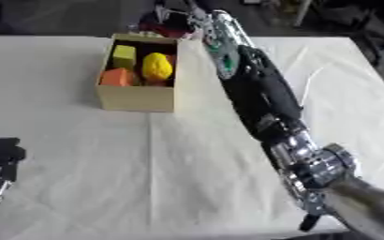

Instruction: Pick up objects on the table and place them in the box.

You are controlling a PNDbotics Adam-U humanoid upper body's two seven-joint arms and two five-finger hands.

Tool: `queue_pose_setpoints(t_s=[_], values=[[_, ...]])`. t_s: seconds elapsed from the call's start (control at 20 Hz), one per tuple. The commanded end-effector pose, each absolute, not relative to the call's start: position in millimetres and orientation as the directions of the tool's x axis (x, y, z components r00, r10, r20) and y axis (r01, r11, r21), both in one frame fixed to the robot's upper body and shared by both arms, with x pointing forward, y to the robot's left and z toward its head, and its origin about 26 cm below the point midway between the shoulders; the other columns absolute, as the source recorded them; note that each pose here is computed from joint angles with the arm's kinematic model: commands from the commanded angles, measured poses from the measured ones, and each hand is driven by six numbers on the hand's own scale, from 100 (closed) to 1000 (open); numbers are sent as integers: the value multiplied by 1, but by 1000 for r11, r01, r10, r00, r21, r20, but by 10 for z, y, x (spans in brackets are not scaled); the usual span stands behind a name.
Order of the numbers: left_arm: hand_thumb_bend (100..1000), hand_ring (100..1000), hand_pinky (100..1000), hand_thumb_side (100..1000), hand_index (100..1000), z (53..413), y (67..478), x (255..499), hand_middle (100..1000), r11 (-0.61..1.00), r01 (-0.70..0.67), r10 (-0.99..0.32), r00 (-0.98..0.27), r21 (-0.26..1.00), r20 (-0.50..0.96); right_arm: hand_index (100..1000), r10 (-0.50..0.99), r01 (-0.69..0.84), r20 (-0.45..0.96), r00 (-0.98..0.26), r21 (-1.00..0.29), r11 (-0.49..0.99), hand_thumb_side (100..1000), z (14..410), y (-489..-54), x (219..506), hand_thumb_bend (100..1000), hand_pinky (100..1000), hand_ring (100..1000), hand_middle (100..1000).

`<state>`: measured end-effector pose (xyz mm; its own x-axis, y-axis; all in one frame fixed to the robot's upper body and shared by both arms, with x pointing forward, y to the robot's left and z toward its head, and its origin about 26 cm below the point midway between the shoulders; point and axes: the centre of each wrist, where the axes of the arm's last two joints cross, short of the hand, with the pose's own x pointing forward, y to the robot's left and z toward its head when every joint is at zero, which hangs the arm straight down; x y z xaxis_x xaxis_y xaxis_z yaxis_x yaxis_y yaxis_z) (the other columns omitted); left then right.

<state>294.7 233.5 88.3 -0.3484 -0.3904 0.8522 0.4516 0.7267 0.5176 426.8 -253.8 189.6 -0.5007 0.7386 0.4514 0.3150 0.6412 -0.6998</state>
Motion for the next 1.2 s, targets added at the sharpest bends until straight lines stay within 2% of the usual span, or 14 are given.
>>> queue_pose_setpoints(t_s=[0.05,0.3,0.6,1.0,1.2], values=[[100,767,822,326,859,940,2425,2942,695,736,410,-415,-356,539,838,993,584,268,563,-585,-545,794,515,2013,-2584,3934,100,746,706,828],[100,767,821,330,857,916,2486,2927,694,772,355,-422,-336,528,842,989,436,214,723,-536,-383,898,538,1531,-2717,3457,100,726,677,796],[100,768,822,328,857,853,2518,2904,696,785,338,-428,-310,519,849,978,361,214,814,-454,-293,932,562,1044,-2735,3061,100,714,656,773],[100,768,822,325,858,719,2536,2850,697,768,373,-446,-271,520,853,972,298,204,893,-336,-240,949,565,615,-2696,2830,100,708,642,761],[100,768,821,317,858,700,2561,2844,697,769,366,-455,-263,524,851,972,281,188,900,-334,-228,955,569,576,-2641,2822,100,708,641,759]])
